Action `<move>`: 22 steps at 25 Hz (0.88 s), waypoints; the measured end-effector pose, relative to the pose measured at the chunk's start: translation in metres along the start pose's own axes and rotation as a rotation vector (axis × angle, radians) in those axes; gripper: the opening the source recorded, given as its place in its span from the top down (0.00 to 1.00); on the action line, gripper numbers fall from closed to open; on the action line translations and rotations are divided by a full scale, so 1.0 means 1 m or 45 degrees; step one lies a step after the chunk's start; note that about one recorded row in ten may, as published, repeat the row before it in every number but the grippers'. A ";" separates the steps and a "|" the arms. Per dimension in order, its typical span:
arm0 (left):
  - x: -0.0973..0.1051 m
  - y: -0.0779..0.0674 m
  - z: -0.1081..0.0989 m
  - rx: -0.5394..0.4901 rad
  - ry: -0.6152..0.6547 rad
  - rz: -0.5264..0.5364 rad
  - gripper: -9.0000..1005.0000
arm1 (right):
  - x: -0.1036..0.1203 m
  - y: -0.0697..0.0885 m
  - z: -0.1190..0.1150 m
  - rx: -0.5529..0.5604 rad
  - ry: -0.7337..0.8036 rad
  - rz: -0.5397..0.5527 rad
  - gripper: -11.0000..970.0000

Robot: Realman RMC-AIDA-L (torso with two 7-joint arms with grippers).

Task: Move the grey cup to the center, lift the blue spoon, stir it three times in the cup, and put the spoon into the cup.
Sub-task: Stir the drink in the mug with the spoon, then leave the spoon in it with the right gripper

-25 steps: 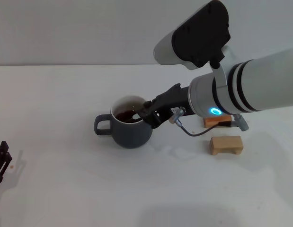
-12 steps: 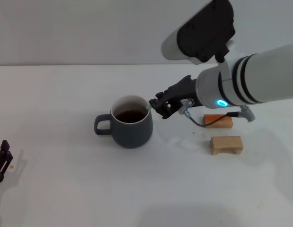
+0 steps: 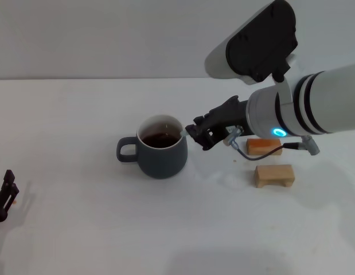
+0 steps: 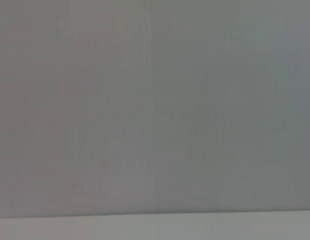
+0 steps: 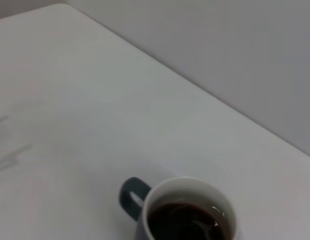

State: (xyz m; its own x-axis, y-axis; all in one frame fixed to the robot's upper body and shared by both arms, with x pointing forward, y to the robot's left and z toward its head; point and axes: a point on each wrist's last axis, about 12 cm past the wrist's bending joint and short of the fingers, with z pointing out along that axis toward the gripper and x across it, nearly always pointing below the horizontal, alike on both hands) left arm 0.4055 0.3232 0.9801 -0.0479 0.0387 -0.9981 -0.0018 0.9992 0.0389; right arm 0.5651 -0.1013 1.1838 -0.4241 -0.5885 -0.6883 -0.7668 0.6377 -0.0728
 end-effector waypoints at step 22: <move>0.000 -0.001 -0.002 0.003 -0.002 -0.002 0.15 | -0.011 0.013 0.011 -0.046 -0.034 -0.040 0.99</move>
State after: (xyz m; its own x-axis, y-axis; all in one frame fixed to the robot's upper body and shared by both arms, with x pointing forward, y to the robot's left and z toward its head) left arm 0.4031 0.3227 0.9800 -0.0462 0.0372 -0.9982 0.0006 0.9993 0.0372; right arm 0.5648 -0.0810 1.1824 -0.3871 -0.5943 -0.7050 -0.7965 0.6007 -0.0691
